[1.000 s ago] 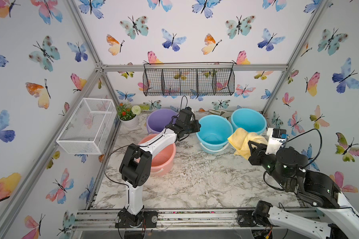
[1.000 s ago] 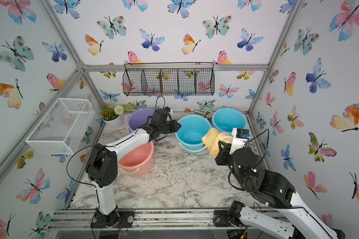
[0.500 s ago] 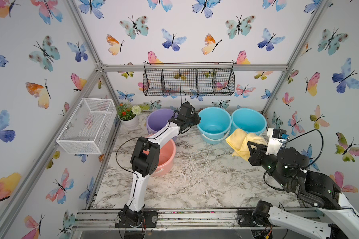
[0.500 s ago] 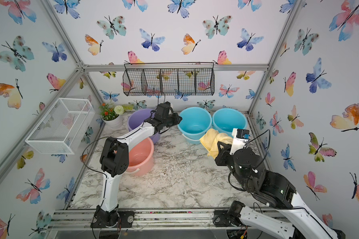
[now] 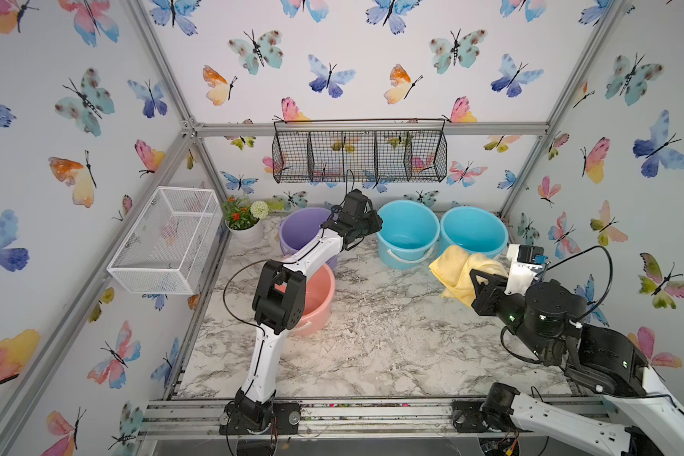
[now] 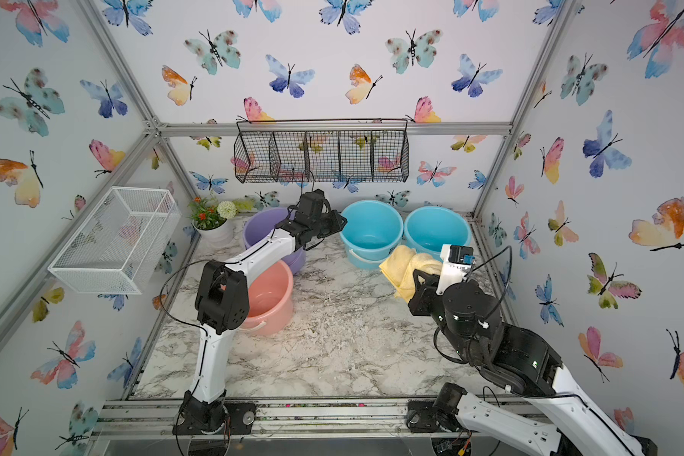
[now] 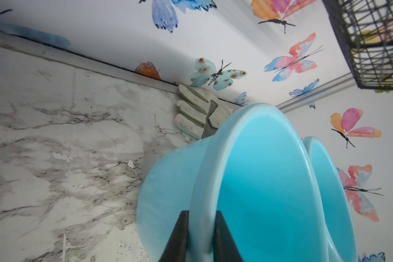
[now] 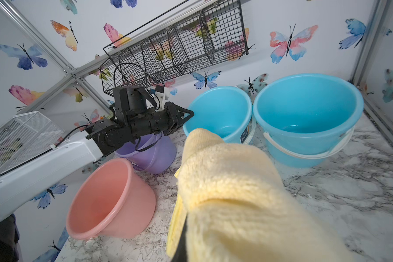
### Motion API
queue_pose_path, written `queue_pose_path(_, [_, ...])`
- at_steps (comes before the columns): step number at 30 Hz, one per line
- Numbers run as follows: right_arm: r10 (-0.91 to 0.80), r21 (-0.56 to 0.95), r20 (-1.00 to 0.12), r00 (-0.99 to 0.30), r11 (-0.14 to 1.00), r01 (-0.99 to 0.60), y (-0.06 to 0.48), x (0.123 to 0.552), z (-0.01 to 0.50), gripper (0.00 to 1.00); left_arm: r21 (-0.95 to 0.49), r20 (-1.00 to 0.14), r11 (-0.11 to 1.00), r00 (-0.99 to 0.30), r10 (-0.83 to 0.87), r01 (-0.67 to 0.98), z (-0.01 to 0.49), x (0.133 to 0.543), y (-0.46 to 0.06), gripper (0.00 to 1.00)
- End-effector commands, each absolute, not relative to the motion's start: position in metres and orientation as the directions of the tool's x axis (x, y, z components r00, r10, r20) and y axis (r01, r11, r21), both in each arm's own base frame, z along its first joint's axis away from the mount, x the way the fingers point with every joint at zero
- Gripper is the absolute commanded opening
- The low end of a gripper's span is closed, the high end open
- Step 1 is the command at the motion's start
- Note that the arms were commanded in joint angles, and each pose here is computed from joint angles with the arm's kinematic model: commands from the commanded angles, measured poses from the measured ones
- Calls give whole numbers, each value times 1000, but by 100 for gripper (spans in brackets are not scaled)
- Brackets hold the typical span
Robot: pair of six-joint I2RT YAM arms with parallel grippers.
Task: Wipe the inside of the bucket with a cloth
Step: Place the bucket at the center of the board.
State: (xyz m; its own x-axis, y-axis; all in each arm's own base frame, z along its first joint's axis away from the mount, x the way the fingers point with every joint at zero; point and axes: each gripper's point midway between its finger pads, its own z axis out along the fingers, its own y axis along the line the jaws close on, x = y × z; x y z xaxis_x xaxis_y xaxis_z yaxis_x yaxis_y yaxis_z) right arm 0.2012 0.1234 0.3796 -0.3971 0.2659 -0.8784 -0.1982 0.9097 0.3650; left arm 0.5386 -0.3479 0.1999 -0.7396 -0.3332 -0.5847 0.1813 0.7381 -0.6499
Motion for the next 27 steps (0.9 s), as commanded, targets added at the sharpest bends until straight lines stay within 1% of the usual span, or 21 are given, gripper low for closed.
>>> queue_pose_path(1, [267,370,-877,-399,905,-208,128,202,381,2,-659,-622,721,-694,-363,213,235,539,-340,22])
queue_pose_path(6, [270,374,-875,-402,904,-208,129,202,381,2,-657,-613,729,-698,-369,191,228,541,-333,22])
queue_pose_path(7, [270,374,-875,-402,904,-208,129,202,381,2,-657,-612,730,-698,-372,188,228,541,-331,25])
queue_pose_path(12, [271,371,-877,-397,907,-200,125,202,385,2,-662,-617,727,-683,-392,181,237,545,-319,46])
queue_pose_path(14, [263,353,-879,-397,920,-173,118,202,384,2,-657,-632,728,-669,-391,195,247,543,-316,53])
queue_pose_path(17, [246,308,-885,-395,946,-101,103,202,383,2,-648,-652,731,-650,-390,212,262,540,-313,59])
queue_pose_path(20, [225,265,-893,-391,963,-53,89,201,388,2,-642,-669,733,-632,-393,224,277,536,-308,62])
queue_pose_path(23, [205,229,-900,-384,973,-18,78,200,393,2,-643,-685,724,-613,-394,252,296,528,-307,62])
queue_pose_path(27, [197,215,-903,-382,977,-5,76,200,395,2,-624,-727,717,-568,-386,311,340,508,-299,61])
